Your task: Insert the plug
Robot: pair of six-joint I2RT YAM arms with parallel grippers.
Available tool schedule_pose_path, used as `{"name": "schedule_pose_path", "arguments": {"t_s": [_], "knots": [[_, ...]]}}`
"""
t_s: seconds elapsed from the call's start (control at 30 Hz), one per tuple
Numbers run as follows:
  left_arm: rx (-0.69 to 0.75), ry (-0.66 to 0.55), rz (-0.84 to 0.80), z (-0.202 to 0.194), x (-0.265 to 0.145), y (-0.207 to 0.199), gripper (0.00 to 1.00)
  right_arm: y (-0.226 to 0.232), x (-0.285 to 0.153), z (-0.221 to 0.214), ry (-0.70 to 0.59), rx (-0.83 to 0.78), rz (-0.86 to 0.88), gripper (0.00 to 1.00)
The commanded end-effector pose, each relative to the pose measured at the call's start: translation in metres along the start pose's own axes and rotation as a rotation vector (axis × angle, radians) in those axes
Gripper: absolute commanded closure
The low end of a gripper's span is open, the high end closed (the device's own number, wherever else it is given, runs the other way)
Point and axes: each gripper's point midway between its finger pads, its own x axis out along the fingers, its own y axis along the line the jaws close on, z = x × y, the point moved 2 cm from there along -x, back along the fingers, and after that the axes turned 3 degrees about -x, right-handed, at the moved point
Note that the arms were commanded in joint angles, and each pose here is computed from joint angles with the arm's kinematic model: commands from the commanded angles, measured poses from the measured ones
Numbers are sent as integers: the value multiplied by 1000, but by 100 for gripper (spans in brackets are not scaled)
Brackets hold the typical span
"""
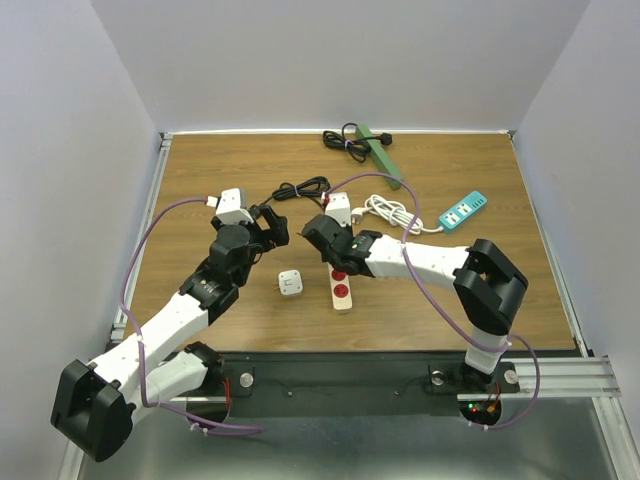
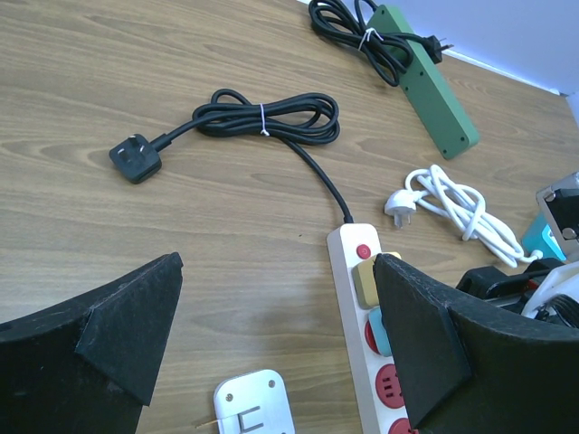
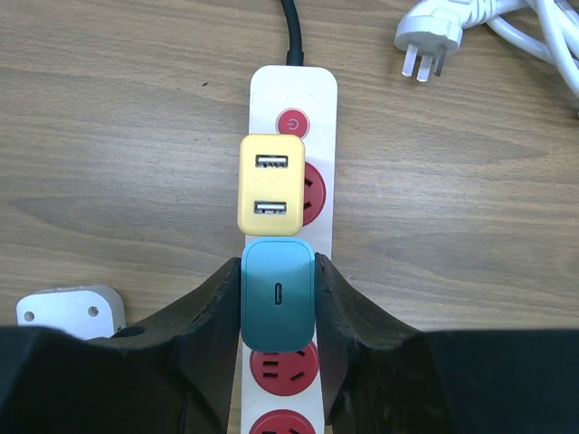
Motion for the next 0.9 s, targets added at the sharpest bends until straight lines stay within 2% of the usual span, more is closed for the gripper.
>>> {"name": "schedule_pose_path", "arguments": {"t_s": [0.0,0.47,0.87], "knots": [[-24,-56,-10,16,-2,-5,1,-11,9,-73,198,-103,-46,100],[-26,-70,-1,20,-4,-3,1,-13,-2,-119,303,-155,-49,99],[-22,-63,6,17,-3,-2,1,-12,8,-134,348,-210,-56,99]]}}
